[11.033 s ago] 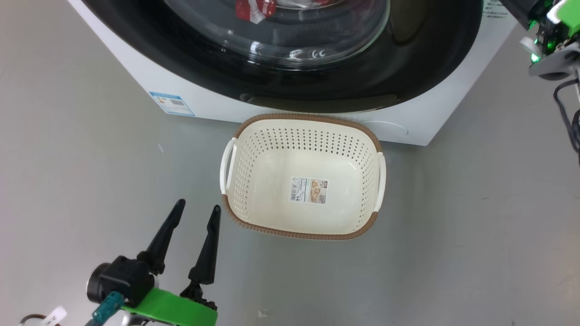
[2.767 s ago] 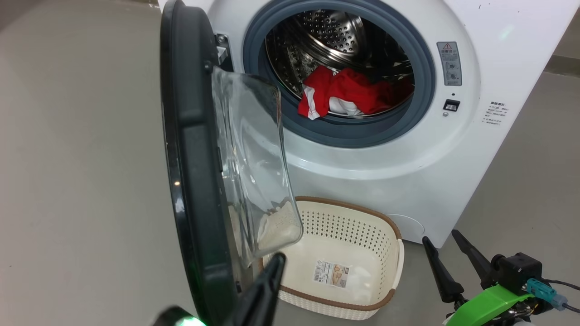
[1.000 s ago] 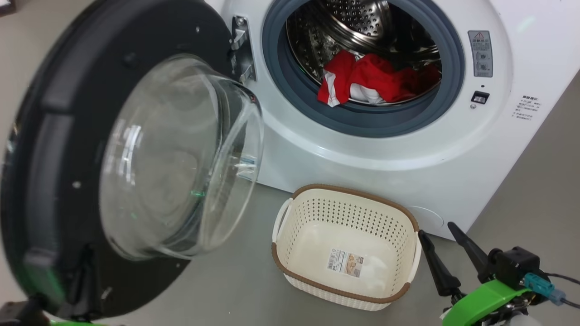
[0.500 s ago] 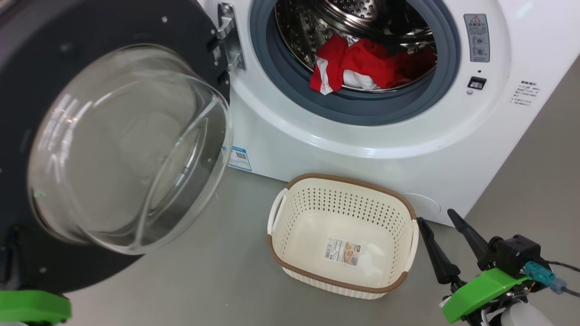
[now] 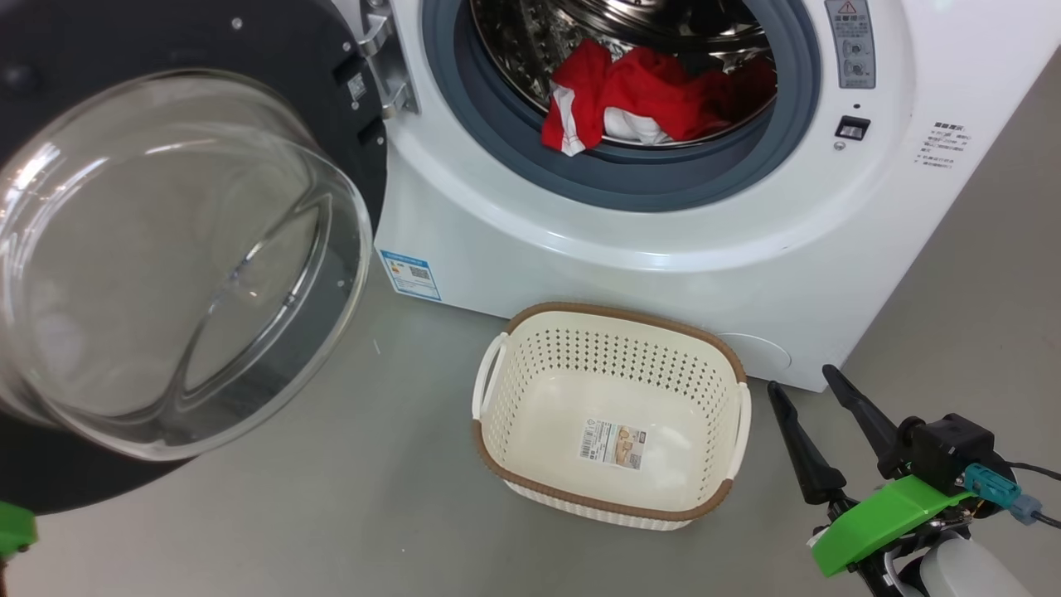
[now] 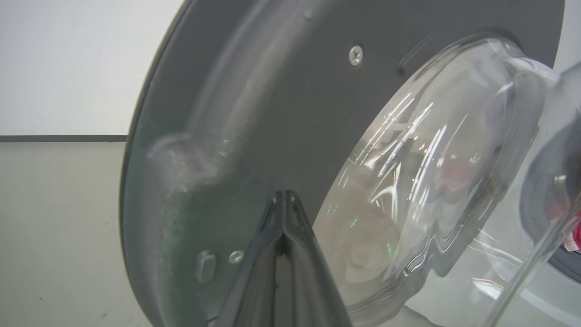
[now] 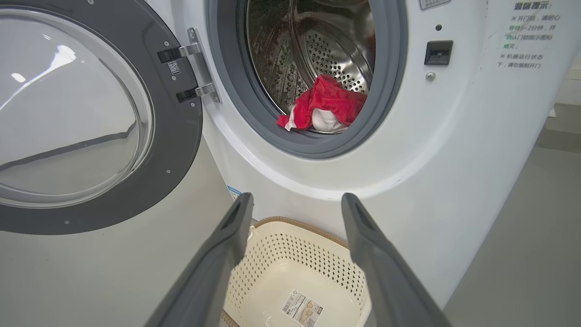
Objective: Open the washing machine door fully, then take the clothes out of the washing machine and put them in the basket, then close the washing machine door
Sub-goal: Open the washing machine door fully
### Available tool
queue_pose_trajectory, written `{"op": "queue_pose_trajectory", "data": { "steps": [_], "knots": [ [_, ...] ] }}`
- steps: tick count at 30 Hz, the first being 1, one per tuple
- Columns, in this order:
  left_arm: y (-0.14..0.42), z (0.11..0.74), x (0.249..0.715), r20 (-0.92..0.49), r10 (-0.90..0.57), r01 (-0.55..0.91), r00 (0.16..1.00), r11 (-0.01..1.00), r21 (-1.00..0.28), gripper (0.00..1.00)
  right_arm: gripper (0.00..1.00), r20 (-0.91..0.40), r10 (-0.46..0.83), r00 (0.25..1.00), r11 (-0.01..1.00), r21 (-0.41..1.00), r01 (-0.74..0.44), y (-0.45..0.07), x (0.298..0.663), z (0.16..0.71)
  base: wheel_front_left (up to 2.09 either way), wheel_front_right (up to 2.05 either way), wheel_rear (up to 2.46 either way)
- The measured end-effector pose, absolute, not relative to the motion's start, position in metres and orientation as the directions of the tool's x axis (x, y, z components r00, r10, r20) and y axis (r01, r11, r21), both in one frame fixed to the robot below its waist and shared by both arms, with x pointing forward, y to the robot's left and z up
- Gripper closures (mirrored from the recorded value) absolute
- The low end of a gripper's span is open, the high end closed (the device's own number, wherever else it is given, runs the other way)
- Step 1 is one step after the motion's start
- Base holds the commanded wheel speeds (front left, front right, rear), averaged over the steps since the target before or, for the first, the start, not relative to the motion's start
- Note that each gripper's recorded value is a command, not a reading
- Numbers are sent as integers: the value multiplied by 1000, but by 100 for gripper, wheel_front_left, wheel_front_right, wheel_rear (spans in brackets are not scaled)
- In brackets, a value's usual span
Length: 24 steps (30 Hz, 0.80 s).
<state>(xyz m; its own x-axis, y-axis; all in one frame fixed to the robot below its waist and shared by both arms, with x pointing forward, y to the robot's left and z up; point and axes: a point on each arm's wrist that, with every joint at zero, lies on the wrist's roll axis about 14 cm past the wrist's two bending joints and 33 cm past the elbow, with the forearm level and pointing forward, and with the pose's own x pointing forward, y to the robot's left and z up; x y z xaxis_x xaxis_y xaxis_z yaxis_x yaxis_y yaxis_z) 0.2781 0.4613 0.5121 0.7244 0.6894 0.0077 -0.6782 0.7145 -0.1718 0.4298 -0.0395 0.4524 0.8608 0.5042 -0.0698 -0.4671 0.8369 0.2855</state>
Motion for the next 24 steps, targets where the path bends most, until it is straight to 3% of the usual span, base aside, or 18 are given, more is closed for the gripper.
{"op": "queue_pose_trajectory", "data": {
  "steps": [24],
  "knots": [
    [442, 512, 269, 41, 657, -634, 753, 740, -225, 100, 0, -25, 505, 862, 835, 265, -482, -37, 424, 473, 0, 0, 0]
  ]
}}
